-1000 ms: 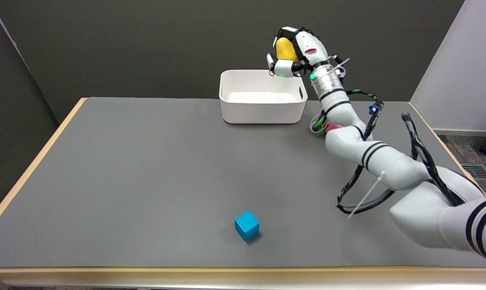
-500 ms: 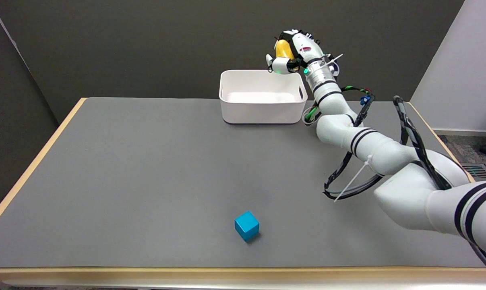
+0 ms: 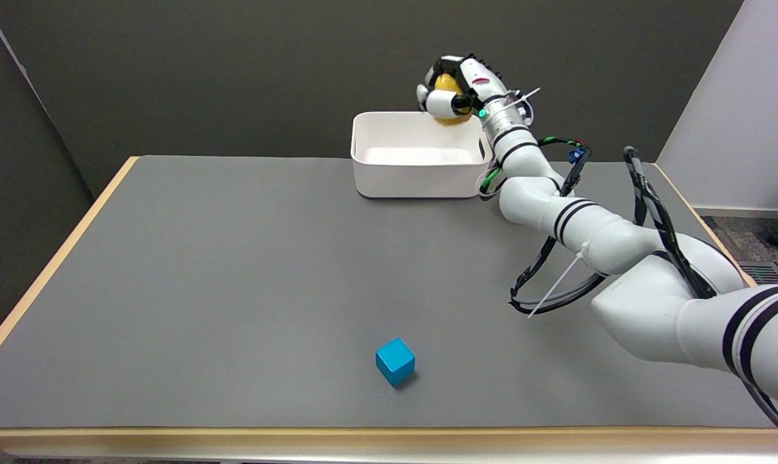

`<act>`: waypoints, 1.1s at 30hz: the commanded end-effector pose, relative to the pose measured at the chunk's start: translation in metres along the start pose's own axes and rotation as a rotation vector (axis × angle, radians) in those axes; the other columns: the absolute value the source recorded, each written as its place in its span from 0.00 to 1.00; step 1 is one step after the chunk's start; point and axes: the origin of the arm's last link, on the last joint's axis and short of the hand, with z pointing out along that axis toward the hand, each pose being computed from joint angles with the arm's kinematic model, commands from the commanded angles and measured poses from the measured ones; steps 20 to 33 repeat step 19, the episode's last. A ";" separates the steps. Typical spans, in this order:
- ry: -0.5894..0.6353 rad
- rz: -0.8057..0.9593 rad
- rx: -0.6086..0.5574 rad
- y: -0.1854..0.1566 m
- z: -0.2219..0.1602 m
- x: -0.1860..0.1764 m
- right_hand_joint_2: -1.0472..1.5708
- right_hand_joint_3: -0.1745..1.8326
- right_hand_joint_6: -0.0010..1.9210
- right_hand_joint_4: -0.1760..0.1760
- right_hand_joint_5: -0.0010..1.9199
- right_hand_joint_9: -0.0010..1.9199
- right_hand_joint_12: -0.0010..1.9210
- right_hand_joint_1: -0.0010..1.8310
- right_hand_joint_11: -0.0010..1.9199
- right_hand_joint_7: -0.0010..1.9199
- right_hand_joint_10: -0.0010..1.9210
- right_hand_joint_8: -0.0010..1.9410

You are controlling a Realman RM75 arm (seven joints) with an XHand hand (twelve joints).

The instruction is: Place the pear in the white box.

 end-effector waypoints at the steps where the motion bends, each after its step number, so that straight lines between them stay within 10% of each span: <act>1: -0.168 0.158 -0.047 -0.011 0.004 -0.019 0.65 0.58 0.22 0.76 0.07 0.02 0.34 0.18 0.00 0.04 0.13 0.11; 3: -0.166 0.157 -0.038 -0.014 0.005 -0.019 0.66 0.49 0.15 0.74 0.03 0.00 0.08 0.20 0.00 0.00 0.00 0.00; 7: -0.157 0.154 -0.019 -0.019 0.006 -0.016 0.65 0.51 0.14 0.73 0.02 0.00 0.00 0.20 0.00 0.00 0.00 0.00; 19: 0.183 0.250 0.415 -0.054 -0.066 0.065 0.64 0.51 0.12 0.68 0.00 0.00 0.00 0.19 0.00 0.00 0.00 0.00; 33: 0.183 0.250 0.415 -0.054 -0.066 0.065 0.64 0.51 0.12 0.68 0.00 0.00 0.00 0.19 0.00 0.00 0.00 0.00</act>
